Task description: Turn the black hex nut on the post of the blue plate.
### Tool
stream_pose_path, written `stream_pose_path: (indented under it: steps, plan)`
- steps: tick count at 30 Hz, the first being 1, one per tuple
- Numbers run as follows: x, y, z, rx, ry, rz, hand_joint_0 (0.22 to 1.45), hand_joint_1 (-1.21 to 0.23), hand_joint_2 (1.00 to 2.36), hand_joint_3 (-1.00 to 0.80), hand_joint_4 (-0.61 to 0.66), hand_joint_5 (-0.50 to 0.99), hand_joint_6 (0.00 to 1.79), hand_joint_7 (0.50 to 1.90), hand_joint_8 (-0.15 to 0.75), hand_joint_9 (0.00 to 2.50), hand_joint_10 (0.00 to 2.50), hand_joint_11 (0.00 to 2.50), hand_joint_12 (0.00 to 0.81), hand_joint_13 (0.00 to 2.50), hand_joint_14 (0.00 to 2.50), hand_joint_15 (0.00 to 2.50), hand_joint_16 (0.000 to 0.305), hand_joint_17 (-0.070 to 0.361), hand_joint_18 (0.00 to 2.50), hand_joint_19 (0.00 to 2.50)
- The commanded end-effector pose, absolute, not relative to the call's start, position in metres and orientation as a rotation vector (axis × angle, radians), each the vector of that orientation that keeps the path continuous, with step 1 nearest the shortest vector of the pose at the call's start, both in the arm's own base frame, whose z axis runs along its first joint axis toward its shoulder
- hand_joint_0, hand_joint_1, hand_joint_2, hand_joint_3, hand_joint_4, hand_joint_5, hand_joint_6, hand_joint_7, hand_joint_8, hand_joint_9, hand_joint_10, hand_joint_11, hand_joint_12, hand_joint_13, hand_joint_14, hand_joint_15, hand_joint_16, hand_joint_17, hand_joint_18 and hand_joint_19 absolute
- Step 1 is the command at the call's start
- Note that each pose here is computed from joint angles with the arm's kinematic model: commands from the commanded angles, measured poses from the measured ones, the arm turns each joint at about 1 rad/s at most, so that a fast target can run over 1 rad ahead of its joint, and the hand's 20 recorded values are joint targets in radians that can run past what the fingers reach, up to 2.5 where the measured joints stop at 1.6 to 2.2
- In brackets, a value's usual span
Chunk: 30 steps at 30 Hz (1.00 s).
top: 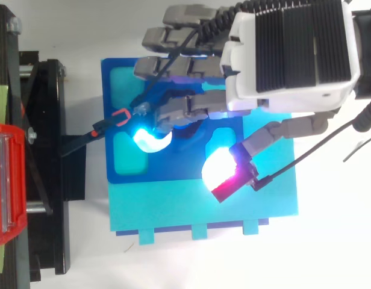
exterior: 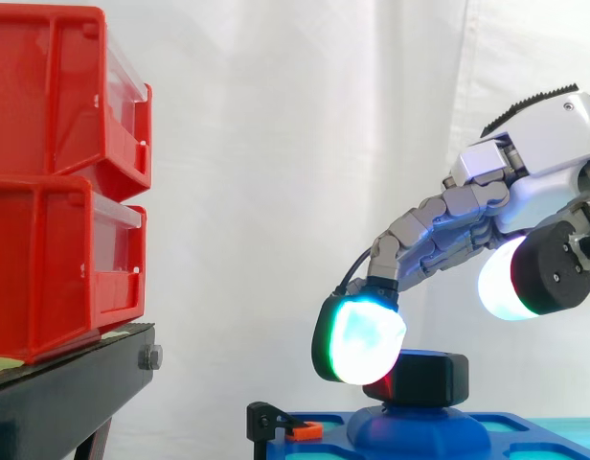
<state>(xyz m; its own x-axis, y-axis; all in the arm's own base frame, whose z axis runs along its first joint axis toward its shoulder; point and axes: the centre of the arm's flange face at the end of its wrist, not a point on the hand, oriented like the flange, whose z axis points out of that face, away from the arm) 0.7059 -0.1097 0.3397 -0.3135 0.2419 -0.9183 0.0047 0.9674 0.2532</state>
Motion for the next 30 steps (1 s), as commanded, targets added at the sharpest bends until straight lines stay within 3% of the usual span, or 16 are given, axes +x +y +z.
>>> stream_pose_path:
  steps: [1, 30]
  plan:
    - [0.705, -0.117, 0.340, 0.174, 1.877, 0.234, 0.48, -0.36, 1.00, -0.50, 0.14, -0.22, 0.50, 0.70, 0.194, 0.16, 0.00, 0.00, 0.339, 0.18, 0.00, 0.00, 0.059, 0.133, 0.00, 0.06]
    - [0.691, -0.160, 0.326, 0.147, 1.889, 0.216, 0.48, -0.37, 1.00, -0.50, 0.14, -0.22, 0.50, 0.69, 0.194, 0.16, 0.00, 0.00, 0.336, 0.19, 0.00, 0.00, 0.059, 0.133, 0.00, 0.07]
